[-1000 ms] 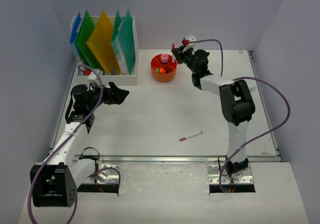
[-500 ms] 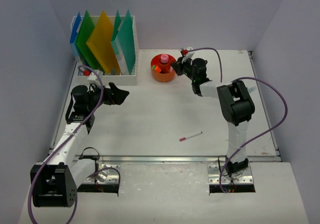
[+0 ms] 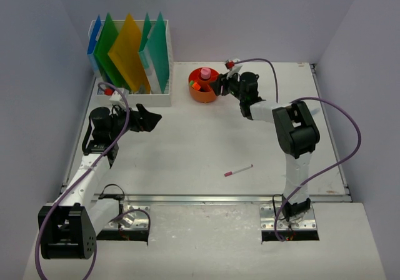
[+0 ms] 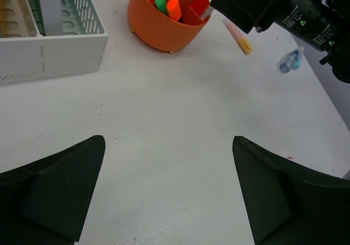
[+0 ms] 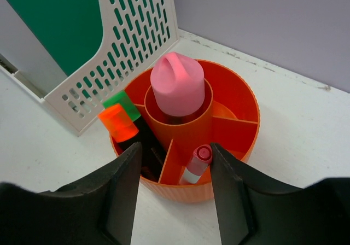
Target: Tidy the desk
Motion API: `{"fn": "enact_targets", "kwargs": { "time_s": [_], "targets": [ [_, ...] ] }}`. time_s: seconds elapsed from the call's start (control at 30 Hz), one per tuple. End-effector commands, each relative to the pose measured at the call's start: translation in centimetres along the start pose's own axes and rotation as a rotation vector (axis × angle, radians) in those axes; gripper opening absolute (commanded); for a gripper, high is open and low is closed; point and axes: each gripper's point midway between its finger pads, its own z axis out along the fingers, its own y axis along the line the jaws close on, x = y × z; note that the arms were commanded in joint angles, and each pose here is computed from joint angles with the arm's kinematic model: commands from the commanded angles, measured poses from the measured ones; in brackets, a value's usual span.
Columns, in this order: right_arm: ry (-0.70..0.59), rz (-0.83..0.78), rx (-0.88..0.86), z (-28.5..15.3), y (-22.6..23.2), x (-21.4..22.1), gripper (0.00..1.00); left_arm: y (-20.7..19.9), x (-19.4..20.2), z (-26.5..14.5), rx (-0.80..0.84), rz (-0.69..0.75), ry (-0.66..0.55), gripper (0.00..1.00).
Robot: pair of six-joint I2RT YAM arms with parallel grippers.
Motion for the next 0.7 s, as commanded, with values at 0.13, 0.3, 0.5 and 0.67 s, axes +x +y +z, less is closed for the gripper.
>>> {"fn": "enact_targets", "kwargs": {
  "time_s": [0.13,0.3,0.5,0.67],
  "targets": [
    [-0.115,-0.219,-0.057,-3.0,0.6,-8.8,0.59,-0.9,-2.2,-0.4,0.025,0.073,-0.065,1.00],
    [0.092,-0.379,-0.319,-8.4,2.2,-7.8,0.62,-1.2,-1.7,-0.7,0.052,0.137,-0.034,1.00],
    [0.469,-0.647,-0.744,-18.1,8.5,-0.7,0.54,-1.7,-0.6,-0.8,0.093,0.170,0.009,1.00],
    [0.816,-0.787,-0.909,-26.2,11.6,8.6,0.53,-1.8,-1.1,-1.0,0.085,0.181,0.002,1.00]
  ]
}}
